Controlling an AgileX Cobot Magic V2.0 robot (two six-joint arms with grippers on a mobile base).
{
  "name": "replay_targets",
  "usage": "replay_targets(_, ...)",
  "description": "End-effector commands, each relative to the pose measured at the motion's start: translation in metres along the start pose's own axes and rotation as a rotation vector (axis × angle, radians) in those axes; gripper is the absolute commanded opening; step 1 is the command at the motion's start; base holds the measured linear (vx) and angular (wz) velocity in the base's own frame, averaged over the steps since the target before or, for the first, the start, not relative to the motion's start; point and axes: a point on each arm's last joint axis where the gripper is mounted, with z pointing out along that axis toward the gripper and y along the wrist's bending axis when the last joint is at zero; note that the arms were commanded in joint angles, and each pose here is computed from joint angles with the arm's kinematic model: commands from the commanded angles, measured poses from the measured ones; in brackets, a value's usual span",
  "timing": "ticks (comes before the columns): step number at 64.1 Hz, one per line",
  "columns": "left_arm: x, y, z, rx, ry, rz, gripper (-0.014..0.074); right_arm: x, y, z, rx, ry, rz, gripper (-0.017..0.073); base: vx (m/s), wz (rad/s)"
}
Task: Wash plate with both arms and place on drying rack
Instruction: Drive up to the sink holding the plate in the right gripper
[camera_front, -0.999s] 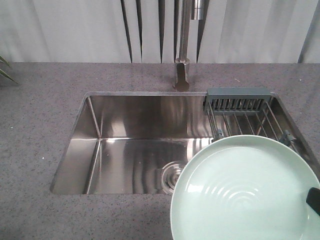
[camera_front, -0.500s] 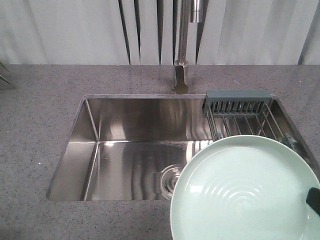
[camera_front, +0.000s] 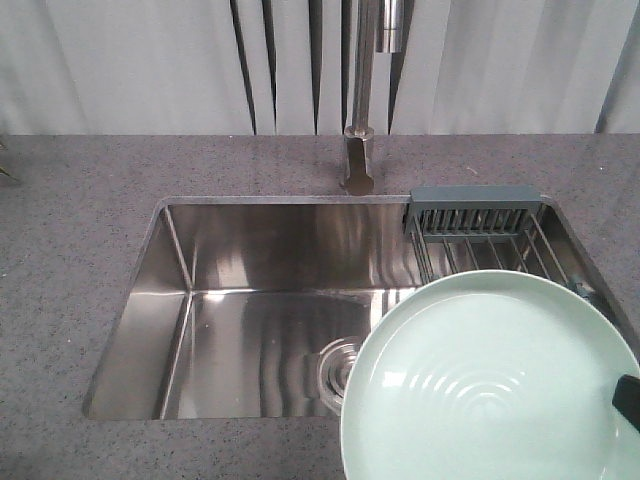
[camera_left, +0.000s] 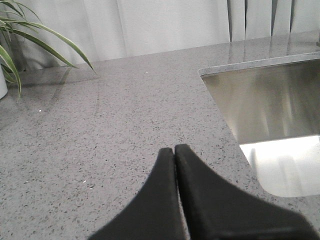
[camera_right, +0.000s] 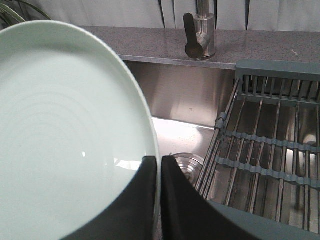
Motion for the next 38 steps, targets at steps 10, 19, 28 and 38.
replay_targets(10, -0.0155, -0.0004, -0.0036, 0.006, -0.109, -0.010, -0.0006, -0.0136, 0.0003, -0.0032, 0.011, -0.087, 0.010, -0.0001, 0.03, -0.01)
replay_targets(19, -0.0155, -0.0004, -0.0036, 0.006, -0.109, -0.010, -0.0006, -0.0136, 0.0003, -0.0032, 0.011, -0.087, 0.010, -0.0001, 0.03, -0.01)
replay_targets(28, -0.0155, -0.0004, -0.0036, 0.006, -0.109, -0.010, -0.0006, -0.0136, 0.0003, -0.0032, 0.011, -0.087, 0.010, -0.0001, 0.03, -0.01)
replay_targets(38, -0.0155, -0.0004, -0.0036, 0.006, -0.109, -0.010, -0.0006, -0.0136, 0.0003, -0.0032, 0.011, -0.087, 0.010, -0.0001, 0.04, -0.01)
